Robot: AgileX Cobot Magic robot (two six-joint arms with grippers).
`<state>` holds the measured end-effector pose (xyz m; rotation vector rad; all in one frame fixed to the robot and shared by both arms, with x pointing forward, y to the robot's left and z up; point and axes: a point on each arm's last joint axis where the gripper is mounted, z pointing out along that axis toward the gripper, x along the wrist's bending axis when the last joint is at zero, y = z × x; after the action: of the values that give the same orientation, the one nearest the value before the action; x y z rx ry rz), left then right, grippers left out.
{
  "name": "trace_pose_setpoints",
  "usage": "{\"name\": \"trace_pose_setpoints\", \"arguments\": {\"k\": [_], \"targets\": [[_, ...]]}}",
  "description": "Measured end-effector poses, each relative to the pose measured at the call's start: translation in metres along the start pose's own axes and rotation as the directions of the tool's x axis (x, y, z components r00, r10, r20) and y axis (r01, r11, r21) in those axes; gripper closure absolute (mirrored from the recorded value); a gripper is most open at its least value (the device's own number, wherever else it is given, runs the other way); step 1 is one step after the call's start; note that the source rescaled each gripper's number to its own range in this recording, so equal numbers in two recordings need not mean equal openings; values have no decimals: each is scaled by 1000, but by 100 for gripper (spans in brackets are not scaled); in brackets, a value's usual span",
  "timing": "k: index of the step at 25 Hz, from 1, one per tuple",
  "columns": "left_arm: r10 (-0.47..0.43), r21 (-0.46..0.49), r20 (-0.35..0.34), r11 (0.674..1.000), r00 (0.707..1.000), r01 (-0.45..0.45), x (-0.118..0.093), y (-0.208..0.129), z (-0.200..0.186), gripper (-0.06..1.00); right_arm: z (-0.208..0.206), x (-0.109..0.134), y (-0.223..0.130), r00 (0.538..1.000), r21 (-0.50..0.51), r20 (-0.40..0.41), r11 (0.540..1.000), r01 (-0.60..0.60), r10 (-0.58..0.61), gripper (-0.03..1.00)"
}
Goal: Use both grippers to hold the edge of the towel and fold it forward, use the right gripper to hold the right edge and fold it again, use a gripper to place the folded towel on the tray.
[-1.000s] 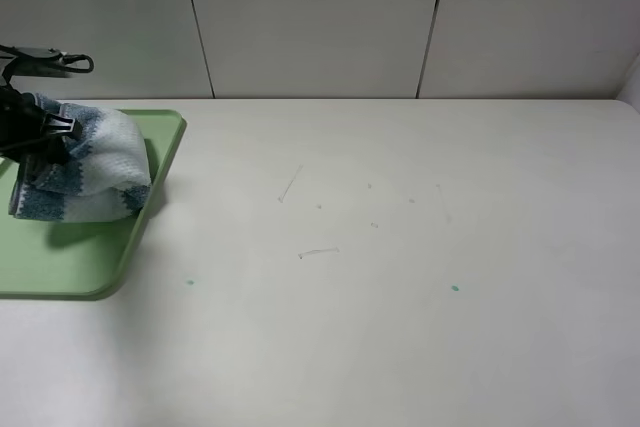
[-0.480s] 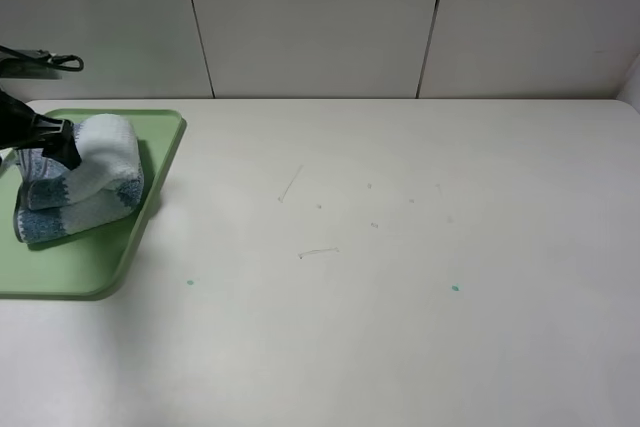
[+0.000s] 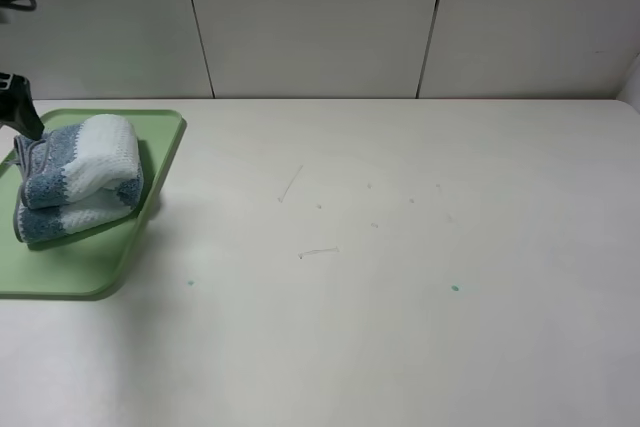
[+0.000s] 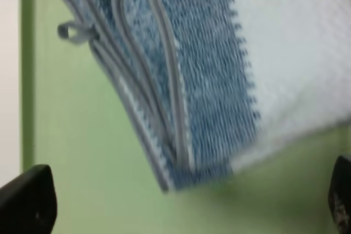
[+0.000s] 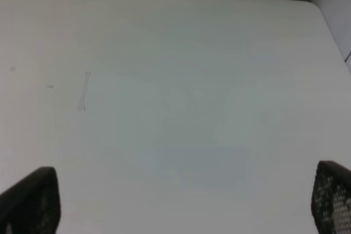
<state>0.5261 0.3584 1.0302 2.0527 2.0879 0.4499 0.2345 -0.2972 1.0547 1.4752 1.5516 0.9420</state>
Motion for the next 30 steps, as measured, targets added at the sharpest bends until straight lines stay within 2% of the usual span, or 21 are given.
{"name": "trace_pose_setpoints", "arguments": {"k": [5,12,21,25,30], "targets": [[1,27,7,1000,1000,-1,-2,-18,-37,-6,0,0,0,1000,0,0,1000,0,0,-3],[-10,4,33,1000,999,10,-12,-59,-74,-6,0,0,0,1000,0,0,1000,0,0,-3],[-33,-182,84,982,996,48,-31,-137,-115,-6,0,0,0,1000,0,0,1000,0,0,-3],[-31,-228,114,972,993,57,-40,-167,-126,-6,0,0,0,1000,0,0,1000,0,0,-3],[-17,-287,111,957,994,49,-45,-196,-141,-6,0,0,0,1000,0,0,1000,0,0,-3]]}}
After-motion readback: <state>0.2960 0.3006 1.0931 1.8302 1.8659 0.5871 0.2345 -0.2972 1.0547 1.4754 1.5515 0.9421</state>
